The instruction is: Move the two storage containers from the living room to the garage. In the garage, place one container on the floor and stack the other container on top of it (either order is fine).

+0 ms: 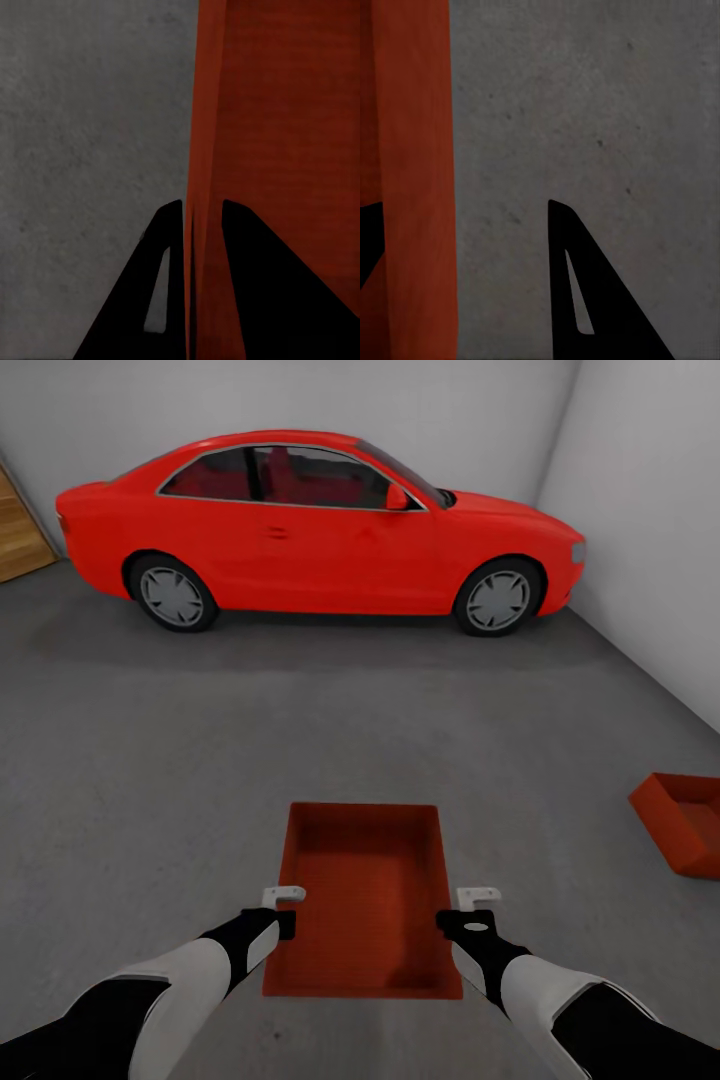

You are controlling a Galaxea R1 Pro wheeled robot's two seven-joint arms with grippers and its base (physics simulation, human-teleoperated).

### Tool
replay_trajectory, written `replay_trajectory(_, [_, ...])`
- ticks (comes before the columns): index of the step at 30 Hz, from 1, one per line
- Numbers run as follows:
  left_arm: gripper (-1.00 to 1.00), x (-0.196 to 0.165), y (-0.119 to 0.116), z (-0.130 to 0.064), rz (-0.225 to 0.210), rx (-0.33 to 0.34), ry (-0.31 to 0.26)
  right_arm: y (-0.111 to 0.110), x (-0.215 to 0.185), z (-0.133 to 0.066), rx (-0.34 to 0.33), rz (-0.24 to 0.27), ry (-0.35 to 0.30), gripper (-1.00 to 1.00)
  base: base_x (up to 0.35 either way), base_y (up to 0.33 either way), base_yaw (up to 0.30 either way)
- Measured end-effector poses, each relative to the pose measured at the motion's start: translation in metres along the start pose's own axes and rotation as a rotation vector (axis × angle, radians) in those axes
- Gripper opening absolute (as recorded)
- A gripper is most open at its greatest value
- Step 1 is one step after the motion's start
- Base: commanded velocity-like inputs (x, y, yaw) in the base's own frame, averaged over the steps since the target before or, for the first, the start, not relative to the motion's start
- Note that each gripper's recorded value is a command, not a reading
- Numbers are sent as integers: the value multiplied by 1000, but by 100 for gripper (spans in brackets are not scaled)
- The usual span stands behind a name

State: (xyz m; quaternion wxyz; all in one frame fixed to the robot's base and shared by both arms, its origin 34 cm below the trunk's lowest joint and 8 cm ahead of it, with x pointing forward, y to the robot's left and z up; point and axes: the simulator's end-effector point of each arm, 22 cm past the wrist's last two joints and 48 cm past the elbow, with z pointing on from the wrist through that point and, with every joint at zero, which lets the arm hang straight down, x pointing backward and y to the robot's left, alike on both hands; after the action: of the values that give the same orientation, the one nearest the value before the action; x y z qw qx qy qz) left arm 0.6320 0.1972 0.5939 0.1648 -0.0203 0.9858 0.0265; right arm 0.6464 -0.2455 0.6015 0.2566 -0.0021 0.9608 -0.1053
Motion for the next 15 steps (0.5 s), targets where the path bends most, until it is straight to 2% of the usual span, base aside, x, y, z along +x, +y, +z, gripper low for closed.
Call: replay_trajectory(15, [-100, 0, 0, 0, 0, 0, 0, 0, 0, 0, 0, 0, 0, -100, 322, 0, 0])
